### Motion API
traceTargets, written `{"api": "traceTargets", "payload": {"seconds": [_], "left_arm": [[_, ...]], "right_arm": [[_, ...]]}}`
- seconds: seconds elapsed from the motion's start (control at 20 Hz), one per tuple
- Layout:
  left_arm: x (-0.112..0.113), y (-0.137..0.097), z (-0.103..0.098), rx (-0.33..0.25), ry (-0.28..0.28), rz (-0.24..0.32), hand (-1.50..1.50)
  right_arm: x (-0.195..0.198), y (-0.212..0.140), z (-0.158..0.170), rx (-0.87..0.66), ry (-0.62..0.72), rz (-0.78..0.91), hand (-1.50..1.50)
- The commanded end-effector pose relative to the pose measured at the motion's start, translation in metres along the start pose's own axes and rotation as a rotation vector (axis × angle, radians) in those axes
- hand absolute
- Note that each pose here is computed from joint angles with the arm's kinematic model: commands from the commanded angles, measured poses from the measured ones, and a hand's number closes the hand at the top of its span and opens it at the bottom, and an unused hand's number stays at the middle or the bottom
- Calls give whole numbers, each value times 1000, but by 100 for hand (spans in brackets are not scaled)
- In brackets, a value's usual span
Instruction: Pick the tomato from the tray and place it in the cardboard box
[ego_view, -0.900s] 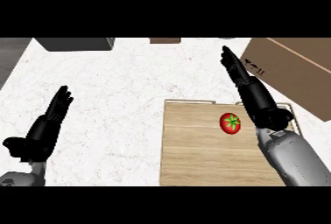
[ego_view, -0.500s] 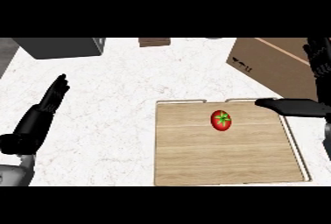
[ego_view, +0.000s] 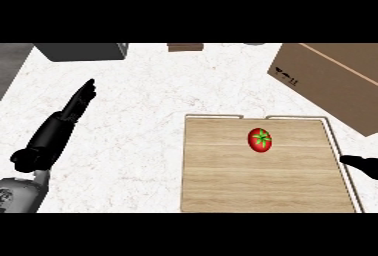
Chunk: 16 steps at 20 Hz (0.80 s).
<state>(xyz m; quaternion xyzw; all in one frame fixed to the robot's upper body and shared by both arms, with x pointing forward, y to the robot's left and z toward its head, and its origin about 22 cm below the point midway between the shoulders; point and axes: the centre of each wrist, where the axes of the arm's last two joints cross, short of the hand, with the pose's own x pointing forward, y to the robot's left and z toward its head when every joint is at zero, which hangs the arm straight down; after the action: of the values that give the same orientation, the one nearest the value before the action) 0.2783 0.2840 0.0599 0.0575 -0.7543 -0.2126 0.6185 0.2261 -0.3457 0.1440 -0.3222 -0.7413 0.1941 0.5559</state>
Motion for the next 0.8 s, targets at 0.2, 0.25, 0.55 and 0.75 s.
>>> {"api": "traceTargets", "payload": {"seconds": [0.2,0.25,0.55,0.75], "left_arm": [[3,-11,-5,-34,-26,3,0],[13,-10,-19,-35,-39,-21,0],[14,-19,-18,-65,-41,1,0],[12,-15,-25,-56,-45,-1,0]], "right_arm": [[41,-18,0,258,68,305,-150],[41,2,13,311,77,324,-150],[95,9,-2,498,154,475,-150],[105,30,-12,560,213,578,-150]]}}
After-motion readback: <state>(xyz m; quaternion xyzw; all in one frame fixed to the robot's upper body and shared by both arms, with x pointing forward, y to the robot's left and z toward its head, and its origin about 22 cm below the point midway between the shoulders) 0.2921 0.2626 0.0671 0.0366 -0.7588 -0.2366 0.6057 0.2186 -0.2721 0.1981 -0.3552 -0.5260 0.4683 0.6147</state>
